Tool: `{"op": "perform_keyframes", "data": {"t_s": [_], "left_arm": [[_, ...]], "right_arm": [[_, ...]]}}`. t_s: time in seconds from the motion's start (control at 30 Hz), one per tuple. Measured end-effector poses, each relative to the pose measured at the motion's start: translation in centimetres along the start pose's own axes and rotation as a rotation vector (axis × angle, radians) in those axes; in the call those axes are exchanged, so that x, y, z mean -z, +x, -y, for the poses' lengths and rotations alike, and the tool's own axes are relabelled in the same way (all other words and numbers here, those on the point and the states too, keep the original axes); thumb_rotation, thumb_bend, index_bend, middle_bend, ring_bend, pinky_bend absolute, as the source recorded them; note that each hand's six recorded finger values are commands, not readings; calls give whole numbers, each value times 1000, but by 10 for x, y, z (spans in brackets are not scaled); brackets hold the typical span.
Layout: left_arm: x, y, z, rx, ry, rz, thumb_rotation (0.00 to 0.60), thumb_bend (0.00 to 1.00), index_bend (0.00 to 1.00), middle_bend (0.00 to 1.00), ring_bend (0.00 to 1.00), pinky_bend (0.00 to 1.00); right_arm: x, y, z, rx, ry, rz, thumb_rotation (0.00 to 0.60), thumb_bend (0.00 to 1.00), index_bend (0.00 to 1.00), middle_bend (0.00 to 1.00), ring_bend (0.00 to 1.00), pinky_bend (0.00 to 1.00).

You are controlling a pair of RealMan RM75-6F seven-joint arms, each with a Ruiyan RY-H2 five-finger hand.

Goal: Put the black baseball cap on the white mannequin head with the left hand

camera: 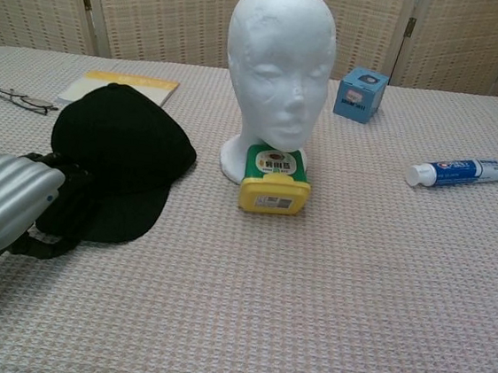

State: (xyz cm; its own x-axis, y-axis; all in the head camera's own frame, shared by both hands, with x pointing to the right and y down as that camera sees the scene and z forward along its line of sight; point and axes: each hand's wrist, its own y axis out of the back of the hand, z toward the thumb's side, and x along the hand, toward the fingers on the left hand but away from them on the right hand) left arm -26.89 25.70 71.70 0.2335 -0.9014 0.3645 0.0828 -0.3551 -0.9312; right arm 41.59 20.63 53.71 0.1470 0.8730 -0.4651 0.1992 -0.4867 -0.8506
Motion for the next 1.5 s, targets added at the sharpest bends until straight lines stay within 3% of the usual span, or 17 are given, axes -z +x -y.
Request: {"op": "perform_keyframes", "data": {"t_s": [0.37, 0.63, 0.87, 1.1, 1.5], "left_arm": [[-2, 1, 1, -49, -4, -5, 600, 283, 463, 490, 293, 366], [-1, 0, 5, -69, -9, -12, 600, 284, 530, 542, 428, 491], [2, 0, 0, -115, -3, -18, 600, 394, 589, 590, 492, 545], [13, 2, -11, -203, 8, -52, 600, 482, 612, 610, 519, 580], [31, 4, -37, -346, 19, -104, 600, 490, 652, 661, 556, 637]], "right_arm": [[0, 1, -2, 8, 3, 1, 600, 297, 0, 0, 0, 0], [0, 3, -3, 15, 5, -1, 600, 296, 0, 0, 0, 0], [-3, 3, -1, 8, 12, -6, 600, 297, 0, 0, 0, 0], [-4, 2, 3, -2, 18, -5, 600, 297, 0, 0, 0, 0], [-5, 2, 4, -4, 20, -8, 600, 297, 0, 0, 0, 0]]}}
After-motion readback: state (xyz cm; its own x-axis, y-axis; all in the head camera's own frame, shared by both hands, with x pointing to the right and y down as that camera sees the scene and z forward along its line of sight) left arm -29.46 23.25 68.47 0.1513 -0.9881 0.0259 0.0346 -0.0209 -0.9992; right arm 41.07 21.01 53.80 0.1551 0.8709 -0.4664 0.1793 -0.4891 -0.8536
